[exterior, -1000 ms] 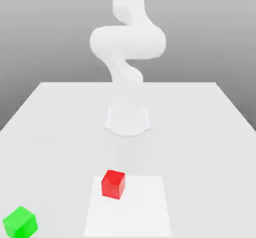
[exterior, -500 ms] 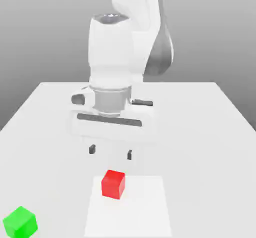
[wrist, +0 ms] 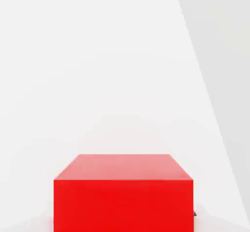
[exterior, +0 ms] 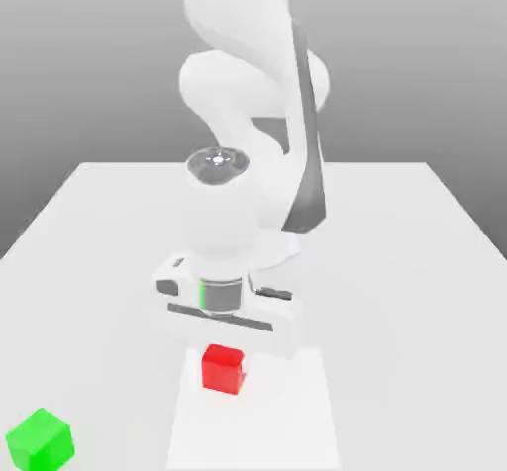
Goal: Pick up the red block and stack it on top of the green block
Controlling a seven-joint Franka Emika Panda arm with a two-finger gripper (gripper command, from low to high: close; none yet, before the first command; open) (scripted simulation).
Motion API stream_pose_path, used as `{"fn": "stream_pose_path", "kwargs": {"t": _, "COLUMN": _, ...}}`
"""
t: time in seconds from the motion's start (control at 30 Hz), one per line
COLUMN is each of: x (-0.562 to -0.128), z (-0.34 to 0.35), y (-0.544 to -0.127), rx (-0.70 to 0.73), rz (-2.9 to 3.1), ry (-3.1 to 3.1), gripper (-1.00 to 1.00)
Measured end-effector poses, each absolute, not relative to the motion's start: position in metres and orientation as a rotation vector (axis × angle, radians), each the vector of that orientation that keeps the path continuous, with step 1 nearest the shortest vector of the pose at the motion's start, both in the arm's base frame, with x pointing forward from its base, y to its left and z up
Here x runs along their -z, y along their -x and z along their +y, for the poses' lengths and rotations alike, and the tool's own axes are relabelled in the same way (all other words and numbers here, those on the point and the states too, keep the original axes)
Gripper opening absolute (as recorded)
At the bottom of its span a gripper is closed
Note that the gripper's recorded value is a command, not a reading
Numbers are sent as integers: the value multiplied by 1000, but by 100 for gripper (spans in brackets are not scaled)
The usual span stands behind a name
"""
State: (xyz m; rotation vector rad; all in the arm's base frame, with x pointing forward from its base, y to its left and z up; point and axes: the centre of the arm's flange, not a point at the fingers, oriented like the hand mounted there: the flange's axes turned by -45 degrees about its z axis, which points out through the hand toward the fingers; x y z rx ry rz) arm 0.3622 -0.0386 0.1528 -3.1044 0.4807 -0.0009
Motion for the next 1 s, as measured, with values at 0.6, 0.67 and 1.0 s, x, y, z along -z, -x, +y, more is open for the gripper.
{"fn": "stream_pose_path", "kwargs": {"t": 0.6, "x": -234, "z": -181, "y": -455, "rx": -4, "rz": 824, "ry": 3013, "gripper": -100}}
{"fn": "stream_pose_path", "kwargs": {"t": 0.67, "x": -240, "z": -210, "y": -466, "rx": -2, "rz": 880, "ry": 3003, "gripper": -100}}
{"fn": "stream_pose_path", "kwargs": {"t": 1.0, "x": -185, "z": -249, "y": -477, "rx": 1, "rz": 950, "ry": 2994, "gripper": 100}}
